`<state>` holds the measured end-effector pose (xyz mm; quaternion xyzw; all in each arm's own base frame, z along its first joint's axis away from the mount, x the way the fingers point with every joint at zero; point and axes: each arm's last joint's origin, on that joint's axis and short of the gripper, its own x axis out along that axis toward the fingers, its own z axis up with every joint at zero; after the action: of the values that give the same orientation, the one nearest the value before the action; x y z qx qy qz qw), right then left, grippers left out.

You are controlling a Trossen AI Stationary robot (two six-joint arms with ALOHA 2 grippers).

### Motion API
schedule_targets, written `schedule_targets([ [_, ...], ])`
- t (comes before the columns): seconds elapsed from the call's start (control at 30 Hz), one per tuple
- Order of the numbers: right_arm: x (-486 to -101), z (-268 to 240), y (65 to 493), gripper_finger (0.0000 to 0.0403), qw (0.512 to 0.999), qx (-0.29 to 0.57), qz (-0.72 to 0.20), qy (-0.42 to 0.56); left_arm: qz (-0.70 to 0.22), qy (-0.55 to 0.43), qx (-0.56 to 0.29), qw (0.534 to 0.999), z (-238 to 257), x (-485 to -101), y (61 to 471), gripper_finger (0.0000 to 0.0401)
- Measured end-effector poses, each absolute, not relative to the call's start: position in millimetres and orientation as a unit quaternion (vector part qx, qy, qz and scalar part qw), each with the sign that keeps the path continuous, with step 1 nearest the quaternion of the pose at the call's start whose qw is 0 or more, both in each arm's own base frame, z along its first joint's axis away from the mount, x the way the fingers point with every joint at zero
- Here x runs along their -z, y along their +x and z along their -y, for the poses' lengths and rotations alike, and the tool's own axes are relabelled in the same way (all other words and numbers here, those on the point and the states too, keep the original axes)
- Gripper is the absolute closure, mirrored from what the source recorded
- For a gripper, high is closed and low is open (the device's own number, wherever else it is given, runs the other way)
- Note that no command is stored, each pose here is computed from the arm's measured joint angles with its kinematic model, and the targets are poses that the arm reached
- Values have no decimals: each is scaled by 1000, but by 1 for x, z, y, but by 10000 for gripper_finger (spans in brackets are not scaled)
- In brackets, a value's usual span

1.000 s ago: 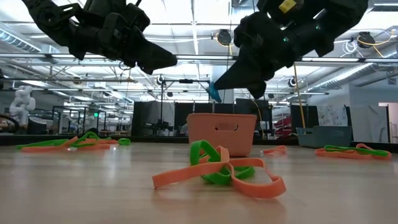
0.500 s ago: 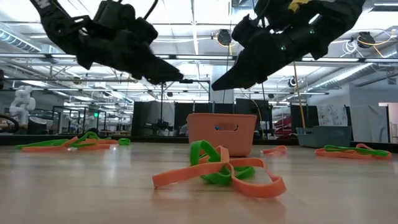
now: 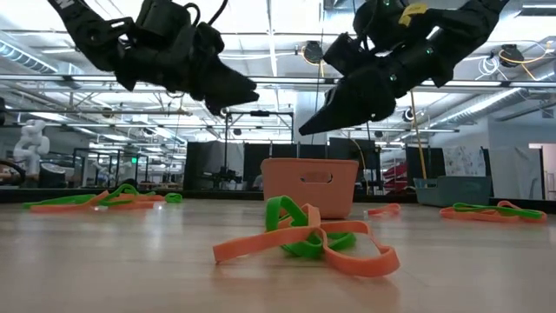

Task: Sort rubber bands into baskets
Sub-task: Put the orange rubber band into the green bin

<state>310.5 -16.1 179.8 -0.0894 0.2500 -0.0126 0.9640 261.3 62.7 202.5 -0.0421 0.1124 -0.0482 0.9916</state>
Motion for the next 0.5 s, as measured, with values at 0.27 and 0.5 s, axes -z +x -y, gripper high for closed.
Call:
schedule_targets([
  [0.27, -220, 16, 291, 314, 939, -3, -302, -162, -243, -210, -17, 947, -44, -192, 245, 221],
  [0.5, -288, 15, 256, 314, 950, 23, -281, -136, -208, -209, 22, 955, 9, -197, 257, 221],
])
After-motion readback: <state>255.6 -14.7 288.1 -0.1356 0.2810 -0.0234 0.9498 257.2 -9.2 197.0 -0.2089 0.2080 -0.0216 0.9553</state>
